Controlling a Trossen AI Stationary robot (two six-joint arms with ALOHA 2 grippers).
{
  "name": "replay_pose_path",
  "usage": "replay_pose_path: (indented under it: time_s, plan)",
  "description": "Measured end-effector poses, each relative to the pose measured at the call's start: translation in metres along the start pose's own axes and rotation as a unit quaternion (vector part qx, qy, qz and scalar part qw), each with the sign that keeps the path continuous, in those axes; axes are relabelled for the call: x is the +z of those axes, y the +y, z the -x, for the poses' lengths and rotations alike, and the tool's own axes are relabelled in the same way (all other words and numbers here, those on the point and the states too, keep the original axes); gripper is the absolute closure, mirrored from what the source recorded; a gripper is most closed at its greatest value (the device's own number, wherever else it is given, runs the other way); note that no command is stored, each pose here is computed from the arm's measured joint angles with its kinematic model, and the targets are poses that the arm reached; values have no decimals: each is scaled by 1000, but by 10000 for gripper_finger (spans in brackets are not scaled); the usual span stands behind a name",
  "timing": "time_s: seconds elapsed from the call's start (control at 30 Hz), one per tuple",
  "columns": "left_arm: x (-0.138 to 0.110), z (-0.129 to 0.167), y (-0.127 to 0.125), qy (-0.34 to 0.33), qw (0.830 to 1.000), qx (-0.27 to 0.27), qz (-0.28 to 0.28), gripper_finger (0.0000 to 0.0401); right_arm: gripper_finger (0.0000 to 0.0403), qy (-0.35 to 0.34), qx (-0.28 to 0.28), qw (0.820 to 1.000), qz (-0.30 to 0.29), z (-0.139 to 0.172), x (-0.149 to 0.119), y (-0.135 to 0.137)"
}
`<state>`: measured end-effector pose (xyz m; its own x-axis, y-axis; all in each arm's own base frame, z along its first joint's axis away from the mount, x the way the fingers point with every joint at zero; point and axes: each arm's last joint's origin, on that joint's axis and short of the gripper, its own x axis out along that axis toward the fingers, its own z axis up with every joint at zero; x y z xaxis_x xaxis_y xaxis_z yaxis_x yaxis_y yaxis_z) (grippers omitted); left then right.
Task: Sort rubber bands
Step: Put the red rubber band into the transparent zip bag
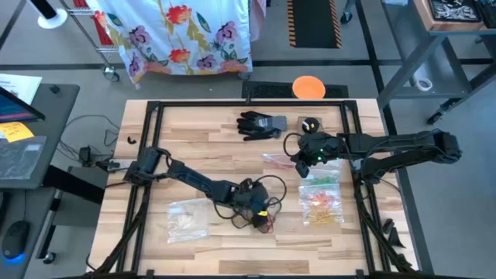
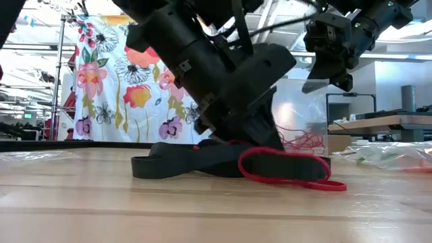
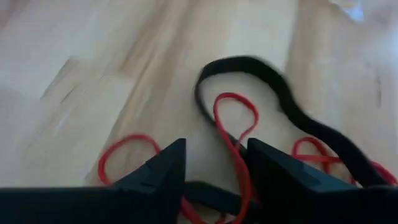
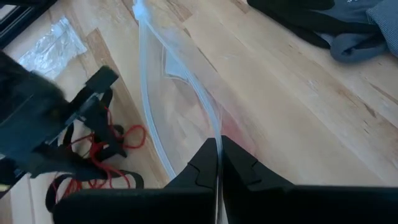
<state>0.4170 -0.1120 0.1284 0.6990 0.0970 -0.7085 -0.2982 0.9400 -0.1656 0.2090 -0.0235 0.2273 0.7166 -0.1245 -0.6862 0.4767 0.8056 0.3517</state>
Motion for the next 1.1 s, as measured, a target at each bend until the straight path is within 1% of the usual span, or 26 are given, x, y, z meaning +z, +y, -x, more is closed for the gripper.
replay_pose_path:
  time_s: [0.03, 0.1, 0.2, 0.23, 0.27, 0.3, 0.37, 0.47, 0.57, 0.73, 0.83, 0.9, 0.97, 1.1]
  plan:
    - [0, 0, 1, 4, 1000, 1, 11, 243, 391, 0, 0, 1000, 0, 0, 0, 0]
    - [2, 3, 1, 2, 1000, -6, 13, 273, 391, 0, 0, 1000, 0, 0, 0, 0]
    - [11, 9, -5, -23, 999, -34, -8, 340, 391, 0, 0, 1000, 0, 0, 0, 0]
    - [14, 10, -7, -33, 998, -49, -15, 366, 391, 1, 0, 1000, 0, 0, 0, 0]
    - [18, 12, -10, -45, 997, -63, -20, 383, 391, 0, 0, 1000, 0, 0, 0, 0]
    - [22, 15, -12, -52, 996, -75, -26, 390, 391, 0, 0, 1000, 0, 0, 0, 0]
    - [28, 20, -15, -61, 994, -83, -33, 392, 391, 1, 0, 1000, 0, 0, 0, 0]
    - [34, 23, -18, -60, 994, -83, -38, 399, 391, 2, -1, 1000, 0, 0, 0, 0]
    - [41, 26, -21, -69, 992, -87, -51, 395, 391, 2, -1, 1000, 0, 0, 0, 0]
    - [40, 26, -21, -65, 993, -84, -57, 384, 391, 0, 0, 1000, 0, 0, 0, 0]
    - [35, 24, -17, -57, 994, -63, -68, 371, 391, 0, 0, 1000, 0, 0, 0, 0]
    - [31, 23, -15, -46, 995, -41, -76, 356, 391, 0, 0, 1000, 0, 0, 0, 0]
    - [31, 22, -14, -47, 995, -30, -77, 334, 391, 0, 0, 1000, 0, 0, 0, 0]
    - [30, 22, -13, -42, 996, -21, -79, 278, 391, 0, 0, 1000, 0, 0, 0, 0]
